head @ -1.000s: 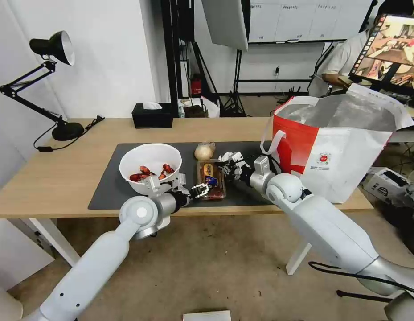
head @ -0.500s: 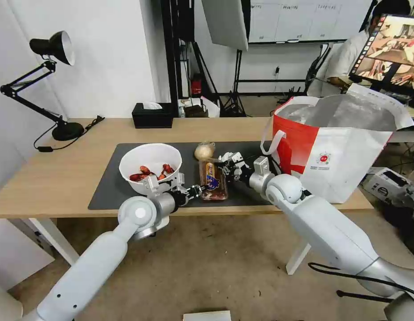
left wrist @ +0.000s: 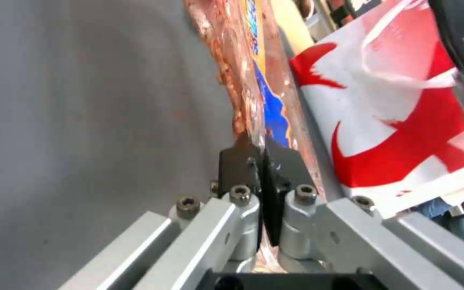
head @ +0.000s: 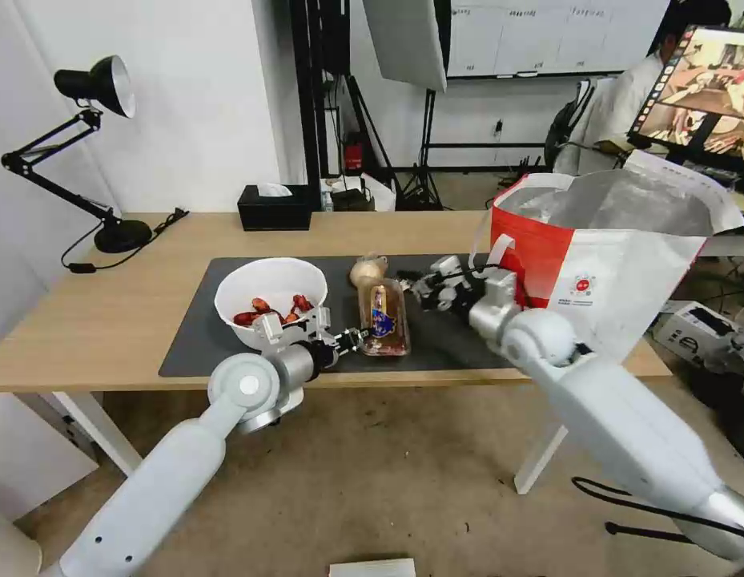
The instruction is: Pick up the trash from the table and place it into the takeout bag.
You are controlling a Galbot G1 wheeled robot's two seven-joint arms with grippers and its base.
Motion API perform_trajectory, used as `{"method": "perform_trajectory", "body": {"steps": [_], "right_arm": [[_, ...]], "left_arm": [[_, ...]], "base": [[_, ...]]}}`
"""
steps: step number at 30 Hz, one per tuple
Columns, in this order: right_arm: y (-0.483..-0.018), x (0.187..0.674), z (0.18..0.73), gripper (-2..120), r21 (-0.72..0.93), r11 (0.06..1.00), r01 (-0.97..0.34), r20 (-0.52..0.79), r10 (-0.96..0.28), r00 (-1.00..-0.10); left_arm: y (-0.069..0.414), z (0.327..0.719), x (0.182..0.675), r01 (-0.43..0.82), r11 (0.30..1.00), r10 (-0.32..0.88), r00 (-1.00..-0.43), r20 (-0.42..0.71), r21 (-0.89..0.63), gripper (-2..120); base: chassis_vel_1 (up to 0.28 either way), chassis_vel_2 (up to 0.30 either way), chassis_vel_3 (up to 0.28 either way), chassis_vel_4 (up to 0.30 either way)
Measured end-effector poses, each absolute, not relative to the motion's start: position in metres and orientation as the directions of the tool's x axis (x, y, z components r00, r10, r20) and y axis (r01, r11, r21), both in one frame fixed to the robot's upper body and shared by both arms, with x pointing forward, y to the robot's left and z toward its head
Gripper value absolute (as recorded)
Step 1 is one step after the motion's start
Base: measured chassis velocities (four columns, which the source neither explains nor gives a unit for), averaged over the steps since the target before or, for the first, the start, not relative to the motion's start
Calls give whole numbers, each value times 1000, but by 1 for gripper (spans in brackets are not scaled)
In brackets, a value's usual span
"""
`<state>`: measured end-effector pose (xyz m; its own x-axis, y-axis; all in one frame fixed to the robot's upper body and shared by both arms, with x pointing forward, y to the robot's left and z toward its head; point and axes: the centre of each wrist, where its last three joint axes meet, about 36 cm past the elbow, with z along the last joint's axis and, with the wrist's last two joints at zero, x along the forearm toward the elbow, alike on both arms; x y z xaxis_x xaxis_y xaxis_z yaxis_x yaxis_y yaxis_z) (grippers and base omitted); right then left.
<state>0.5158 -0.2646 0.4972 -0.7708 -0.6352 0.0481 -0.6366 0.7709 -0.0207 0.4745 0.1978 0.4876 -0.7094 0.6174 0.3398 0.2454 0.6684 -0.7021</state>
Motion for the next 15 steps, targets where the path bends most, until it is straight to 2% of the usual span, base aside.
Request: {"method": "perform_trajectory", "body": {"steps": [1,3,5,8,9,11,12,15], "right_arm": [[-265,516,497,9,-21,771,-637,48,-635,-771],[-277,489,494,20,-19,788,-615,10,-615,-789],[-281,477,493,24,-17,797,-604,-12,-604,-797],[-292,439,488,38,-6,817,-576,-56,-576,-816],[-292,439,488,38,-6,817,-576,-56,-576,-816],[-296,420,485,48,-18,828,-561,-85,-560,-824],[-296,420,485,48,-18,828,-561,-85,-560,-824],[-294,403,482,62,-38,831,-556,-118,-556,-823]], "left_arm": [[198,488,475,245,668,617,-709,340,-702,0],[198,495,473,263,671,612,-725,317,-694,0],[199,499,473,273,670,610,-733,302,-691,0],[202,515,476,299,668,600,-758,256,-681,0],[202,515,476,299,668,600,-758,256,-681,0],[204,528,480,321,672,591,-776,222,-668,0],[204,528,480,321,672,591,-776,222,-668,0],[222,545,477,331,699,547,-819,174,-634,0]], "base": [[0,0,0,0],[0,0,0,0],[0,0,0,0],[0,0,0,0],[0,0,0,0],[0,0,0,0],[0,0,0,0],[0,0,0,0]]}}
